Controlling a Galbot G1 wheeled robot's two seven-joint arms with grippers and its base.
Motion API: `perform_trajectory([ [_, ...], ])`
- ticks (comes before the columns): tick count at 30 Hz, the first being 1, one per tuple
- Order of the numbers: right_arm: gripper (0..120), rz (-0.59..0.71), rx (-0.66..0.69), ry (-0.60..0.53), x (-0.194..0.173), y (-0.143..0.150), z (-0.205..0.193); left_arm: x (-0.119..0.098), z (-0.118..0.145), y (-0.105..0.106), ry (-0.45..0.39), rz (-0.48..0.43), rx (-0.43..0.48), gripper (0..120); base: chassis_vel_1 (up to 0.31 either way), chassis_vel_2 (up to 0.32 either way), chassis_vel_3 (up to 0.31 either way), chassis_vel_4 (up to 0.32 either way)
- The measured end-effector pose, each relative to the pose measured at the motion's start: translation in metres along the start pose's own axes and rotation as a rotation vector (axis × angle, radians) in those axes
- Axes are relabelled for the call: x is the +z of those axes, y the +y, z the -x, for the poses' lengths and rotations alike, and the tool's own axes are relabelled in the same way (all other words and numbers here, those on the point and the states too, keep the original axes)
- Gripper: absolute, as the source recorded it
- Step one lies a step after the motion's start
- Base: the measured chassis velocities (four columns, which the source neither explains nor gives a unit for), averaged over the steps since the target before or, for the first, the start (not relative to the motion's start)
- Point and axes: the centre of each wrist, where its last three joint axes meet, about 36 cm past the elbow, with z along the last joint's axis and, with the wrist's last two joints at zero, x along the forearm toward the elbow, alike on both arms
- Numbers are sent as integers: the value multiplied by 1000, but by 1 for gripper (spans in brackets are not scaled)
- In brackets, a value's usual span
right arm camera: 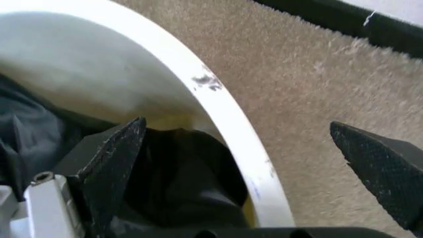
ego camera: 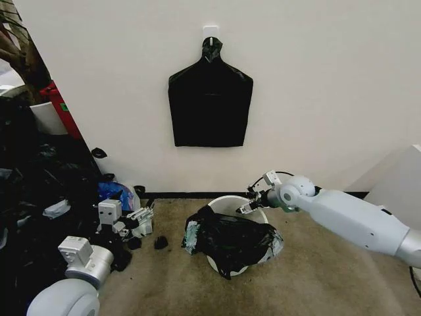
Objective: Place the garbage bag over the trash bin.
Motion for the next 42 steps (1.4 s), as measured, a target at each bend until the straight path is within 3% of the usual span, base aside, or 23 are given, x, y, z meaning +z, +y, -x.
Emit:
perform_trajectory([
  [6,88,14,12,5,1,3,2,3,-3,-8,1,-4,13,100,0,0,0,0],
  [13,65,15,18,10,4,6,4,4,-4,-11,-4,-5,26,100,0,0,0,0],
  [19,38,7,22,5,5,10,4,6,-5,-15,-7,-6,35,100,0,0,0,0],
  [31,0,-1,41,-23,8,5,-8,10,-6,-23,-5,-12,57,100,0,0,0,0],
  [42,0,-2,98,-93,33,-5,-54,14,-1,-25,-5,-14,66,100,0,0,0,0],
])
